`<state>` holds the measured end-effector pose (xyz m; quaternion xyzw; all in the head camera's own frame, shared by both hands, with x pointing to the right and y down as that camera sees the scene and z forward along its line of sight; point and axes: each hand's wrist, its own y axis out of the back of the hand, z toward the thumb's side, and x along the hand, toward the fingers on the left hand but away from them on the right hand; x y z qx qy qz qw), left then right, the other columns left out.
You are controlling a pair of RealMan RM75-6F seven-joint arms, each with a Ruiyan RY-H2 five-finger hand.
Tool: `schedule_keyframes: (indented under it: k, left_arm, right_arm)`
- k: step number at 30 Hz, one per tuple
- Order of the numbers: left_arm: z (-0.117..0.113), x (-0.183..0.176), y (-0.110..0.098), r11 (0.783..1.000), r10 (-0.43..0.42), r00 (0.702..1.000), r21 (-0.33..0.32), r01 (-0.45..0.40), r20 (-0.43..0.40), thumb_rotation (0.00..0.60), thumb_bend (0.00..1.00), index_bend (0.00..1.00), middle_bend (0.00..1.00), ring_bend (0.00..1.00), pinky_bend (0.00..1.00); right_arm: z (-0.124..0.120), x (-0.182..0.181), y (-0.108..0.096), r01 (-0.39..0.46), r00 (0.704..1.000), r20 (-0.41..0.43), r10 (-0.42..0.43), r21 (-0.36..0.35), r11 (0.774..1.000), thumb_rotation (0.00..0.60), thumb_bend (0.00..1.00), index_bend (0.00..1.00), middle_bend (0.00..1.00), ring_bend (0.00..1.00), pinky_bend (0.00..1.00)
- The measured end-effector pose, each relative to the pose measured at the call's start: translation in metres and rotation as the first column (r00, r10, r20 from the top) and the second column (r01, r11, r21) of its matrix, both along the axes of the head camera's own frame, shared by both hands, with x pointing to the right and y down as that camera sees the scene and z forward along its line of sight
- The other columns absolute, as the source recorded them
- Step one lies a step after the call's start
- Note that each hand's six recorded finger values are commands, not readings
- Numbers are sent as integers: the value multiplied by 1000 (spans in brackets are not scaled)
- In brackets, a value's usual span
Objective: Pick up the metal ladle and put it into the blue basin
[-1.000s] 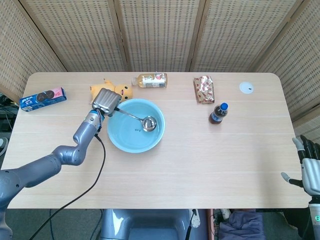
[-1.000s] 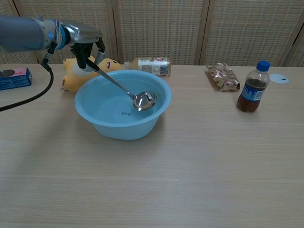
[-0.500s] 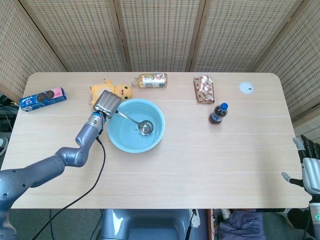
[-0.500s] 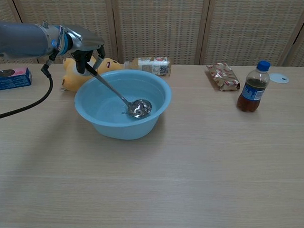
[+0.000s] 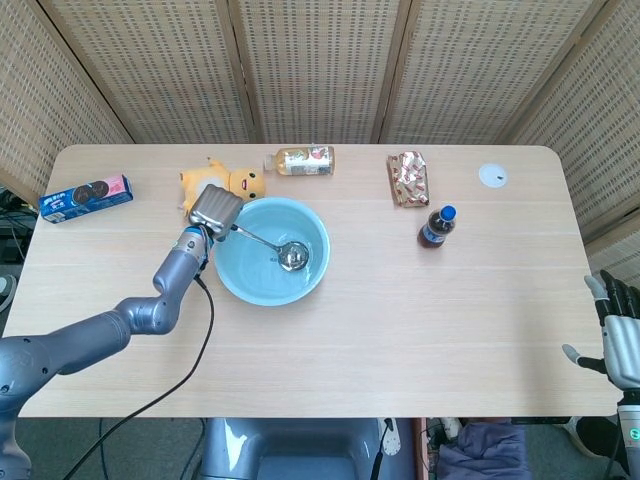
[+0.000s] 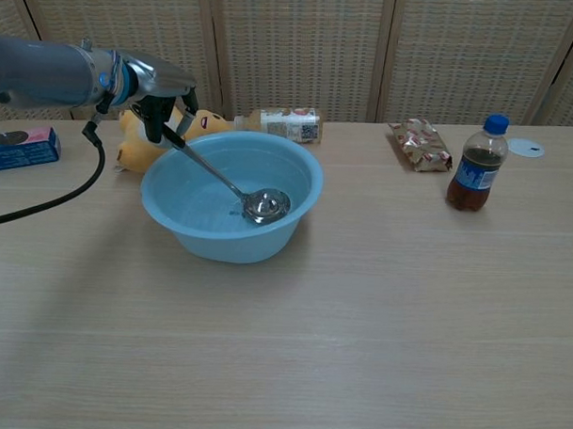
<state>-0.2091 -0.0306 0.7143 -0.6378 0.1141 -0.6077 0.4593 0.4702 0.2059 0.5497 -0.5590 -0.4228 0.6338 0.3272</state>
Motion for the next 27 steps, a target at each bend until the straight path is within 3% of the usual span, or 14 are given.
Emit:
schedule_keyframes:
  k: [20, 27]
  left_arm:
    - [-55, 0, -21, 998, -65, 997, -3, 65, -43, 600, 806, 871, 1000, 1000, 1000]
    - [-67, -4, -24, 992, -113, 993, -61, 110, -37, 600, 818, 872, 1000, 1000, 1000]
  right_arm:
    - [3, -1, 0, 1, 1000, -6, -1, -8, 1000, 600, 0, 0, 0, 0, 0]
    - [4, 0, 1, -3, 1000, -11, 3, -11, 1000, 600, 0, 0, 0, 0, 0]
